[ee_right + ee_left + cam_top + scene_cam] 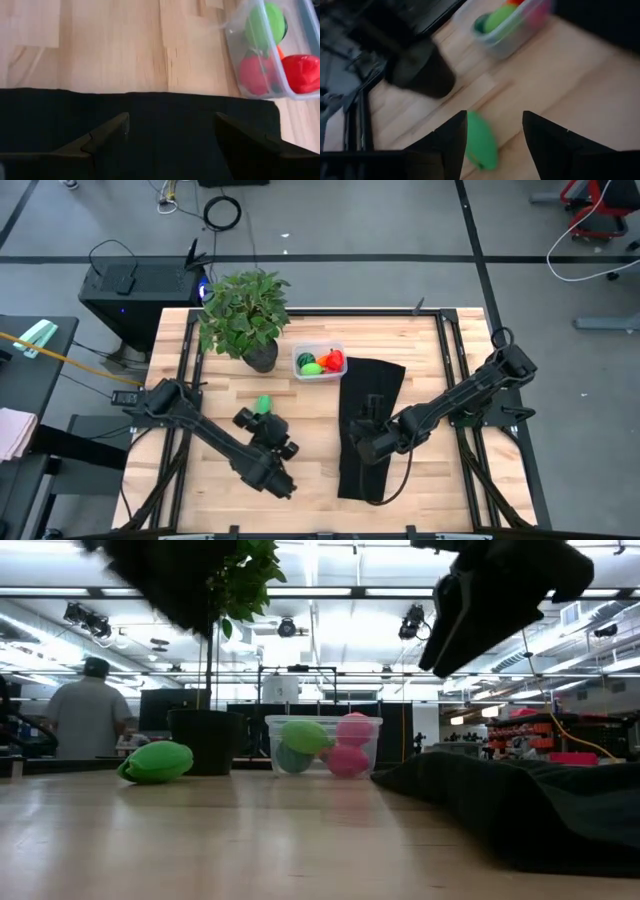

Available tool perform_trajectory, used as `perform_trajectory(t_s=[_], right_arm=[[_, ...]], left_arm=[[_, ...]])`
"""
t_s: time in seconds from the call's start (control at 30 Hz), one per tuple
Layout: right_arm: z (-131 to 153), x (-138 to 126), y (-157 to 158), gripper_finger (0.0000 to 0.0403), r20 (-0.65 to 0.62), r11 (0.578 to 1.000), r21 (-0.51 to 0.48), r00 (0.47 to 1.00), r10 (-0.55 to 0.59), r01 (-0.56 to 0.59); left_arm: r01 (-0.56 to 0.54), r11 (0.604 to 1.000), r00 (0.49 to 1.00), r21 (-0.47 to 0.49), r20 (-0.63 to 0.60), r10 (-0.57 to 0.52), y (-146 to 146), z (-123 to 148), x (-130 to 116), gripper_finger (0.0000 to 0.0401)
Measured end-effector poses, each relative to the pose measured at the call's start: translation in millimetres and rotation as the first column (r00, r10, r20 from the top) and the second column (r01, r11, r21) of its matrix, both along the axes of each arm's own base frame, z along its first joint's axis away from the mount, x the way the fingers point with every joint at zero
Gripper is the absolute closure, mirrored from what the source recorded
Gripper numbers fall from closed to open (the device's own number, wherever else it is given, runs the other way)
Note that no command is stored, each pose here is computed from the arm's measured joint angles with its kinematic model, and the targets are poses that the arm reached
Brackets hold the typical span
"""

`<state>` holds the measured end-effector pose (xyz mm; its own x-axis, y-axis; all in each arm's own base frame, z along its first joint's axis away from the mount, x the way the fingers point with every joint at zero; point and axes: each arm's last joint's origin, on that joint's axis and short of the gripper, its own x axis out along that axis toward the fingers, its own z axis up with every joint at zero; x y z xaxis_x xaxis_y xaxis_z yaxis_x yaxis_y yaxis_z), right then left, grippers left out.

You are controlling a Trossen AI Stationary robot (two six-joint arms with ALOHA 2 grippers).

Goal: Pick and placing Produce into tupperware
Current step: Put the green corn into the transparent bin

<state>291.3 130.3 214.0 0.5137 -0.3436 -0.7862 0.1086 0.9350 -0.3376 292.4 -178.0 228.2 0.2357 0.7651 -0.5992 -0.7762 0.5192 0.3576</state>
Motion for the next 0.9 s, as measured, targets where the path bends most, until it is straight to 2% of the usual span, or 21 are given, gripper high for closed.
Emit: perform_trajectory(t_s=[0.13, 0.27, 0.37, 0.63, 0.77, 0.9], right_arm=[[-6, -2, -1, 0.0108, 0.002, 1.000, 0.002, 1.000, -0.002, 0.002], [-5, 1, -2, 0.0108, 0.021, 1.000, 0.007, 1.000, 0.003, -0.003], [-3, 5, -2, 0.0108, 0.055, 1.000, 0.013, 0.998, 0.017, -0.018], [-1, 11, -3, 0.0108, 0.092, 0.999, 0.013, 0.995, 0.035, -0.037], [-1, 12, -5, 0.0108, 0.090, 0.999, 0.009, 0.995, 0.034, -0.035], [-1, 12, -5, 0.0108, 0.088, 0.999, 0.005, 0.995, 0.040, -0.040]], left_arm=[[-0.105, 0.994, 0.987, 0.026, 0.126, 0.101, -3, -31, -35, 0.0204], [-0.123, 0.992, 0.936, -0.010, 0.331, 0.119, -7, -30, -70, 0.0210], [-0.103, 0.992, 0.890, -0.078, 0.438, 0.127, -7, -16, -88, 0.0210], [-0.127, 0.971, 0.867, -0.201, 0.453, 0.208, 21, 14, -113, 0.0196], [-0.121, 0.951, 0.871, -0.284, 0.430, 0.240, 39, 20, -110, 0.0196], [-0.088, 0.920, 0.900, -0.383, 0.365, 0.238, 53, 21, -94, 0.0195]])
